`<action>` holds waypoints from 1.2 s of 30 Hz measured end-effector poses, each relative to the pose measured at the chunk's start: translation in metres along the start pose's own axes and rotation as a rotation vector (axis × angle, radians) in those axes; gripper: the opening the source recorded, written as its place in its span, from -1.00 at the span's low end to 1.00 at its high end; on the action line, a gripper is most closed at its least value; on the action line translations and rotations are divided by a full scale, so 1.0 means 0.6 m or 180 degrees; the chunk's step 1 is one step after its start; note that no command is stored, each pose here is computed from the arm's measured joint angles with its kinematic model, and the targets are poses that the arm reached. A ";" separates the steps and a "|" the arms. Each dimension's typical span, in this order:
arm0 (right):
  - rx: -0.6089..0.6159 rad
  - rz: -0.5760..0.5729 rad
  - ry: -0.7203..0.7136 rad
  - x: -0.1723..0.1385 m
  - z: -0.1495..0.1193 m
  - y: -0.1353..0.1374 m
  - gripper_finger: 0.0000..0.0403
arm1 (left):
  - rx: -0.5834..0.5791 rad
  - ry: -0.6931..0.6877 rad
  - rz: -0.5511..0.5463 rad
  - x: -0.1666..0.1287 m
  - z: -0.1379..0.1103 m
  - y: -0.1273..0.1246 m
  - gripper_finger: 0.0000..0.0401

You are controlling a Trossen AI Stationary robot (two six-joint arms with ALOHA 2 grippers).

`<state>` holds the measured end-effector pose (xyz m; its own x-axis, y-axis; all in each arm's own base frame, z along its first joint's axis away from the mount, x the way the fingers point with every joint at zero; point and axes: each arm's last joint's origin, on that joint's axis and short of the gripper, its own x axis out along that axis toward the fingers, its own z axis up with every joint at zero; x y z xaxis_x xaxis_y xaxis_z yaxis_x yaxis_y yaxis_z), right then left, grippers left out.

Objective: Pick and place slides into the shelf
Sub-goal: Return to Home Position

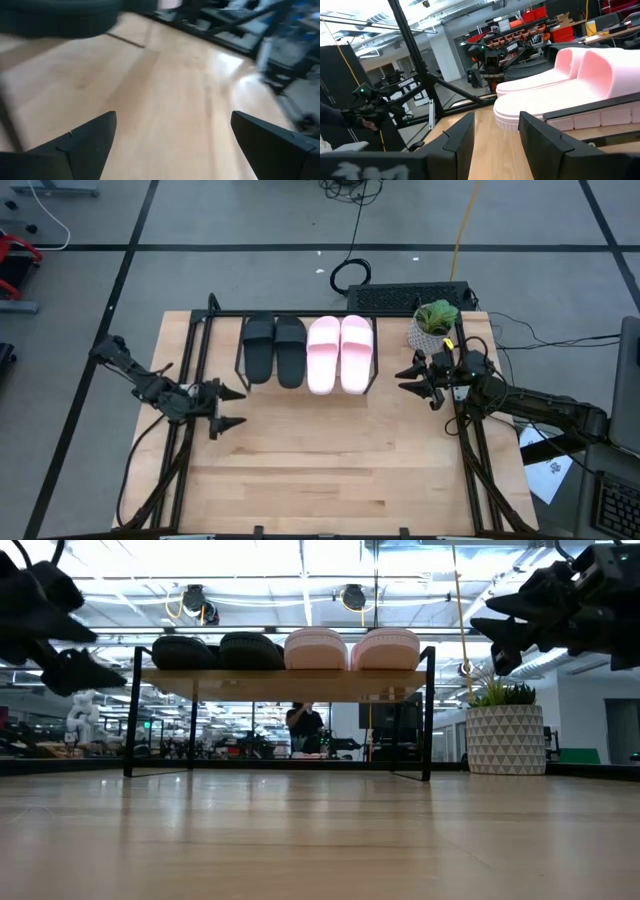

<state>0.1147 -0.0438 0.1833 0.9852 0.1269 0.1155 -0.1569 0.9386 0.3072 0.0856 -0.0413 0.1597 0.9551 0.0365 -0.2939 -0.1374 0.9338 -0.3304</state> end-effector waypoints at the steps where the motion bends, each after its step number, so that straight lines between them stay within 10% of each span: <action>1: 0.0008 -0.0005 0.0009 0.000 -0.001 0.000 -0.29 | 0.0008 0.0010 0.0092 0.000 -0.003 0.003 0.97; 36: 0.0269 -0.0195 0.0257 -0.001 -0.017 -0.008 -0.29 | 0.0139 0.0332 0.0369 0.015 -0.020 0.001 0.97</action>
<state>0.1156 -0.0450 0.1723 0.9949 0.0989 0.0186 -0.0983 0.9154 0.3903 0.0909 -0.0446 0.1460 0.9008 0.1099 -0.4202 -0.2314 0.9401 -0.2502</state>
